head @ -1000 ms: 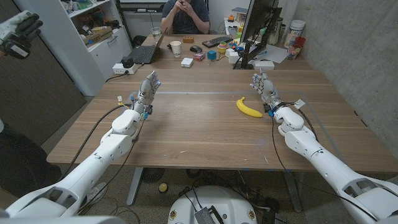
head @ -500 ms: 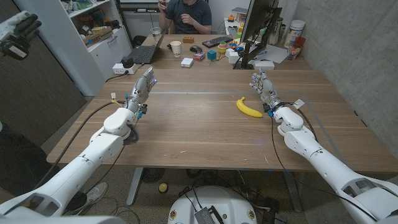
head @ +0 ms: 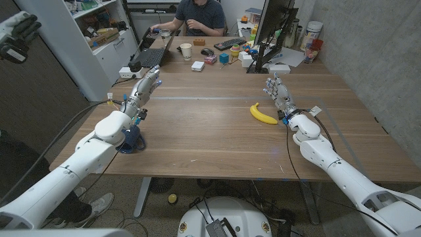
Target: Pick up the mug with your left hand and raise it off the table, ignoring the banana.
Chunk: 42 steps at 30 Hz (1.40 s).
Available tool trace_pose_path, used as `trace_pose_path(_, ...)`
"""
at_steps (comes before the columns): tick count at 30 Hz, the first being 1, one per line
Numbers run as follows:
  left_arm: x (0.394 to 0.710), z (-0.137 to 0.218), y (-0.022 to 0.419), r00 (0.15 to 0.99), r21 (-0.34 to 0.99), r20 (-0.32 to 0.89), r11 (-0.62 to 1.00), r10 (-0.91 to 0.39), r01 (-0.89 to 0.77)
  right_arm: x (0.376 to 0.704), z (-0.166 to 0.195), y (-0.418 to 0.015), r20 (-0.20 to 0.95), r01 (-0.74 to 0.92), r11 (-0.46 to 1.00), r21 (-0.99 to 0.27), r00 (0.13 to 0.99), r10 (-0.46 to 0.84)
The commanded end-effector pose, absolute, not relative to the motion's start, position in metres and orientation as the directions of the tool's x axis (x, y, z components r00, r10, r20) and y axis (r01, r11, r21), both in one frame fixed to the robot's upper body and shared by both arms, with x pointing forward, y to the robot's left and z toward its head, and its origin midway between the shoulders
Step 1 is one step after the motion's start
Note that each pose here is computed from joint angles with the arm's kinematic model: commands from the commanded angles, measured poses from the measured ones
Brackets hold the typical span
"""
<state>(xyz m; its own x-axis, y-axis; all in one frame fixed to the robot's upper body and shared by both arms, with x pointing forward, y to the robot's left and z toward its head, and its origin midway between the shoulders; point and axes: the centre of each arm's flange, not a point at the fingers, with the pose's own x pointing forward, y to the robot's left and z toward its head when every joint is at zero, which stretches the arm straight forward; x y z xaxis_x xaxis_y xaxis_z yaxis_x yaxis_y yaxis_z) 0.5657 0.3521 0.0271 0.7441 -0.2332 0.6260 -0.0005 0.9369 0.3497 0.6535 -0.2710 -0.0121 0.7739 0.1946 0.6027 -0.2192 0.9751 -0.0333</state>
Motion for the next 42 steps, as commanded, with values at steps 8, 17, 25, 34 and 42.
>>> trace_pose_path(8,0.500,0.060,0.370,0.741,0.576,0.595,0.808,-0.313,-0.122,0.653,-0.018,-0.263,0.611,-0.235,0.972,-0.022,0.766,0.199)
trace_pose_path(17,0.470,0.075,0.378,0.752,0.654,0.577,0.732,-0.318,-0.192,0.654,-0.018,-0.258,0.621,-0.249,0.968,-0.029,0.755,0.213)
trace_pose_path(25,0.443,0.097,0.382,0.765,0.729,0.555,0.634,-0.325,-0.260,0.652,-0.018,-0.257,0.623,-0.250,0.968,-0.029,0.753,0.213)
trace_pose_path(34,0.415,0.122,0.382,0.823,0.839,0.461,0.464,-0.332,-0.283,0.651,-0.015,-0.261,0.628,-0.244,0.969,-0.029,0.750,0.208)
trace_pose_path(42,0.393,0.131,0.379,0.863,0.894,0.396,0.349,-0.314,-0.283,0.652,-0.015,-0.261,0.630,-0.249,0.968,-0.032,0.747,0.213)
